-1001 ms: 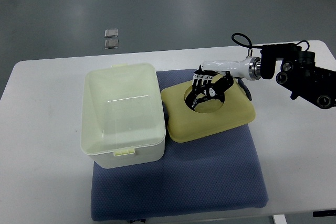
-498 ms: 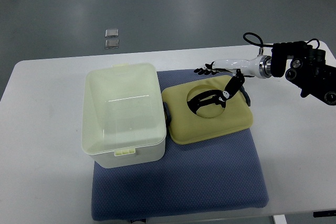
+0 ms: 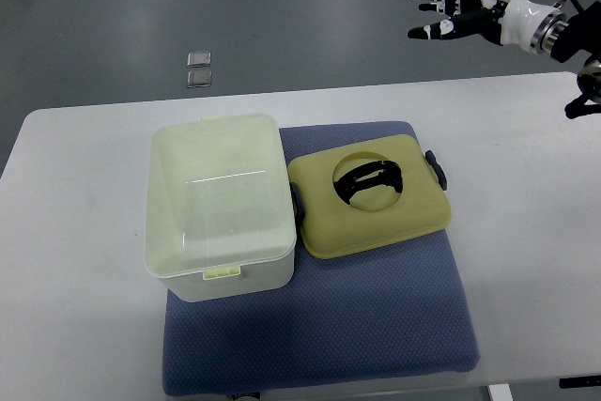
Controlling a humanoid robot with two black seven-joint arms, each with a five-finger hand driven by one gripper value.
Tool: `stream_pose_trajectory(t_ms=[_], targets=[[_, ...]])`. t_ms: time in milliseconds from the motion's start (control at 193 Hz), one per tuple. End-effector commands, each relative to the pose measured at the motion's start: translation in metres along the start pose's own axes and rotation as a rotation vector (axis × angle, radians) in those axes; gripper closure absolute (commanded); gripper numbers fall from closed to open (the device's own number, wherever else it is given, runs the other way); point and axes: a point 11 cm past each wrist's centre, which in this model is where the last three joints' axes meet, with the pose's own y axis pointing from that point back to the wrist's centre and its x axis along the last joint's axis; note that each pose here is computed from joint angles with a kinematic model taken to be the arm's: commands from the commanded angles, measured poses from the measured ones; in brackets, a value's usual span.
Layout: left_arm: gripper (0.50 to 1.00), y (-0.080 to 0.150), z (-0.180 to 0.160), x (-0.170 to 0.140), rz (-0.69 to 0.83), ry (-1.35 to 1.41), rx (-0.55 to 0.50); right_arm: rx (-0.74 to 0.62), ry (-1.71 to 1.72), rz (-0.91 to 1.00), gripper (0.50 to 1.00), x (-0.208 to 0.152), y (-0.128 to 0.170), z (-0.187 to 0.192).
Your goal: Open white storage box with right hand
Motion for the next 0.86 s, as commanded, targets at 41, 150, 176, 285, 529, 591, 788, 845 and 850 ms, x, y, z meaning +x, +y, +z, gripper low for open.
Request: stream_pose_trajectory(t_ms=[41, 150, 176, 285, 529, 591, 788, 845, 850], targets=[[0.5, 0.0, 0.0, 0.0, -0.001, 0.0, 0.001, 0.101, -0.341, 0.203, 0.566, 0.017, 0.001, 0.011], [0.5, 0.0, 0.0, -0.001, -0.002, -0.002, 0.001, 0.145, -0.6, 0.305, 0.566, 0.019, 0.005, 0.031], [0.5, 0.0, 0.0, -0.001, -0.002, -0.003, 0.001, 0.158, -0.694, 0.325, 0.566, 0.016, 0.005, 0.039], [0.5, 0.0, 0.001, -0.001, -0.002, -0.002, -0.001, 0.184, -0.928, 0.362, 0.566, 0.001, 0.003, 0.061], [0.5, 0.0, 0.0, -0.002, -0.008, -0.003, 0.0, 0.19, -1.063, 0.356, 0.566, -0.021, 0.005, 0.089], [0.5, 0.0, 0.0, -0.002, -0.008, -0.003, 0.0, 0.189, -1.073, 0.341, 0.566, -0.026, 0.007, 0.095], [0.5, 0.0, 0.0, -0.001, -0.007, -0.001, 0.0, 0.228, -1.082, 0.262, 0.566, -0.032, 0.012, 0.098], [0.5, 0.0, 0.0, -0.001, -0.007, -0.001, 0.0, 0.224, -1.08, 0.263, 0.566, -0.033, 0.013, 0.099], [0.5, 0.0, 0.0, -0.001, -0.007, -0.001, 0.0, 0.224, -1.079, 0.263, 0.566, -0.033, 0.013, 0.099]])
